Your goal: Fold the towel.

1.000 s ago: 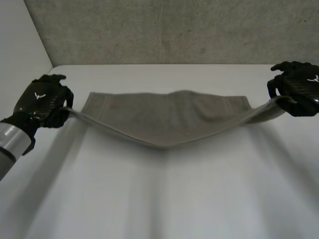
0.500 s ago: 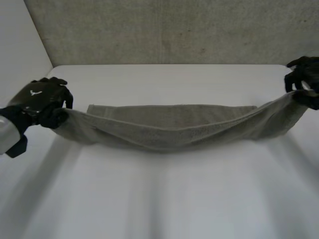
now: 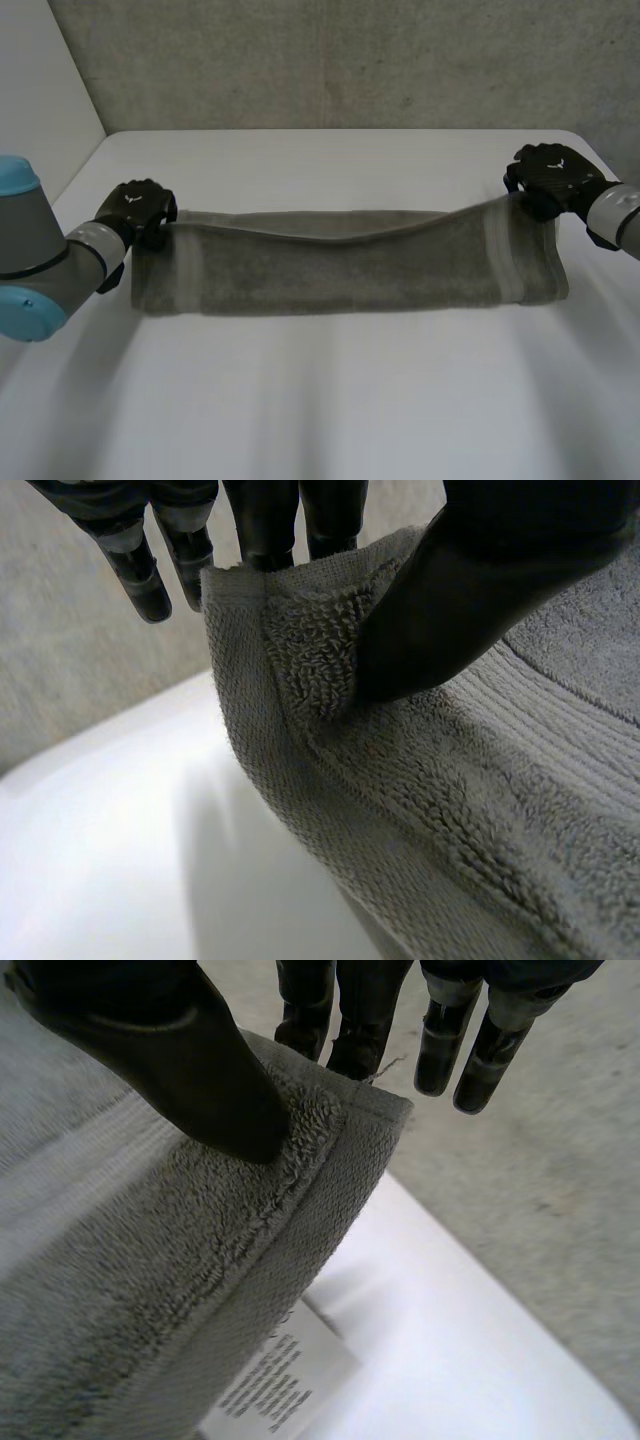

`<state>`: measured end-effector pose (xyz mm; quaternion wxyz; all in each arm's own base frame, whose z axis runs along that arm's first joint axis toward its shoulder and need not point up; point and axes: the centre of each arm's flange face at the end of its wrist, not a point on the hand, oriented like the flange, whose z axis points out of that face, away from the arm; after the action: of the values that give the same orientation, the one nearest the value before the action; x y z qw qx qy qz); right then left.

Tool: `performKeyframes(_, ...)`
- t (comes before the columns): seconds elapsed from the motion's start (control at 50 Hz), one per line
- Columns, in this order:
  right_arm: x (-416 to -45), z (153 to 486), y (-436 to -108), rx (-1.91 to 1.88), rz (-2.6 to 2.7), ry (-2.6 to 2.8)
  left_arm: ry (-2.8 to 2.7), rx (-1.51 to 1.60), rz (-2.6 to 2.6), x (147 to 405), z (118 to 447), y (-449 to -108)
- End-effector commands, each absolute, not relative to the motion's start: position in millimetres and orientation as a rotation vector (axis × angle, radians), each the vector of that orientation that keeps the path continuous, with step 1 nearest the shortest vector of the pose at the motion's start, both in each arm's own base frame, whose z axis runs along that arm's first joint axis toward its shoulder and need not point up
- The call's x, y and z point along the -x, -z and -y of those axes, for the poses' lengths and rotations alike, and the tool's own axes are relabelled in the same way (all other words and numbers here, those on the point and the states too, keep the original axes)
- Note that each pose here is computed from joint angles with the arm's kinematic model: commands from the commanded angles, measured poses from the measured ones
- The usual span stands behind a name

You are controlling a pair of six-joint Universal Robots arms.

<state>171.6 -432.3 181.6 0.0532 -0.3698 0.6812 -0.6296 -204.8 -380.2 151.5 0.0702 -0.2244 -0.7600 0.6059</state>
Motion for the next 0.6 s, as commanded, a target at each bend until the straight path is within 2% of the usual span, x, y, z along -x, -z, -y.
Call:
performKeyframes(0.02,-175.1,446.3,-179.0,1.1,-2.062,2.075,-1.981,0.67,2.188,207.9,393.8,-153.1)
performKeyframes(0.22,-180.8,451.8,-167.5,1.108,-2.041,2.109,-1.991,0.683,2.17,211.7,395.5,-145.0)
performKeyframes(0.42,-186.1,455.4,-139.7,1.119,-2.061,2.081,-1.947,0.687,2.204,212.8,396.1,-125.8)
performKeyframes(0.6,-189.8,456.1,-146.5,1.063,-2.118,2.139,-1.964,0.664,2.22,211.4,394.7,-131.0)
